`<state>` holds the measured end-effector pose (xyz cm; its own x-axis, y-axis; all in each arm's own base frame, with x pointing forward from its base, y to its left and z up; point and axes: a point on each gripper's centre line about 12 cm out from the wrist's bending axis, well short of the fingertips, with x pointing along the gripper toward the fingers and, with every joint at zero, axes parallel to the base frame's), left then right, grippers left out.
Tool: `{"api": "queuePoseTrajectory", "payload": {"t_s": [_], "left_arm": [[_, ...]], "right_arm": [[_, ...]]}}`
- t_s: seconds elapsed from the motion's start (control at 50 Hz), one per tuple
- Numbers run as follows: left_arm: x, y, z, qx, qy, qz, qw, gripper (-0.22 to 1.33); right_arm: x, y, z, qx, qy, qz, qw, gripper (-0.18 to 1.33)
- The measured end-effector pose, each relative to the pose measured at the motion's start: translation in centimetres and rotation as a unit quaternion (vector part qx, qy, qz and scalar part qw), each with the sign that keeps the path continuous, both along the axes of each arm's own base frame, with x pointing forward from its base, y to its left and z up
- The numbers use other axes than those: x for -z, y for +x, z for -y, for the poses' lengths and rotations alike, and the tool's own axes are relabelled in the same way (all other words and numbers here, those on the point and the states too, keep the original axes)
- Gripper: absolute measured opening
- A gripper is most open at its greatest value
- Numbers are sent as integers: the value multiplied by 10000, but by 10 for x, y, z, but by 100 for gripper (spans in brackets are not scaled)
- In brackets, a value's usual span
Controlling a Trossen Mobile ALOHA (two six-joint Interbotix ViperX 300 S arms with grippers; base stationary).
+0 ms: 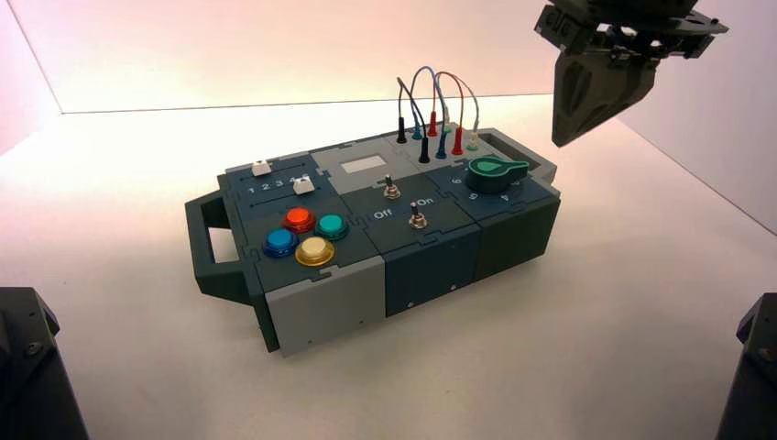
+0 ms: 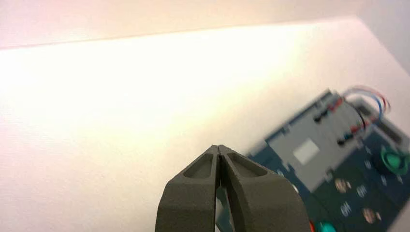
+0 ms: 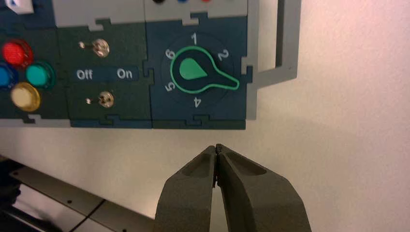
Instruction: Turn the knob to position 2.
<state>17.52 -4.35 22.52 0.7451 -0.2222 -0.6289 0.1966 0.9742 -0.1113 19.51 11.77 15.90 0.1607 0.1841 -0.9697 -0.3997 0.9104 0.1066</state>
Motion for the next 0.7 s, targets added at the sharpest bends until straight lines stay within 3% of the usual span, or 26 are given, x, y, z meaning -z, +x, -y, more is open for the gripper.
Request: {"api": "queuePoseTrajectory", "payload": {"t_s": [0.24,0.7], "left_arm": [[16,6,17,445,161,-603,9971,-16],[16,5,17,442,165,-626,9969,-16]], "right_arm": [[11,0,-1,-15,-125,-245,9996,-14],[30,18,-11,-9,-319,-611,9976,-14]]}}
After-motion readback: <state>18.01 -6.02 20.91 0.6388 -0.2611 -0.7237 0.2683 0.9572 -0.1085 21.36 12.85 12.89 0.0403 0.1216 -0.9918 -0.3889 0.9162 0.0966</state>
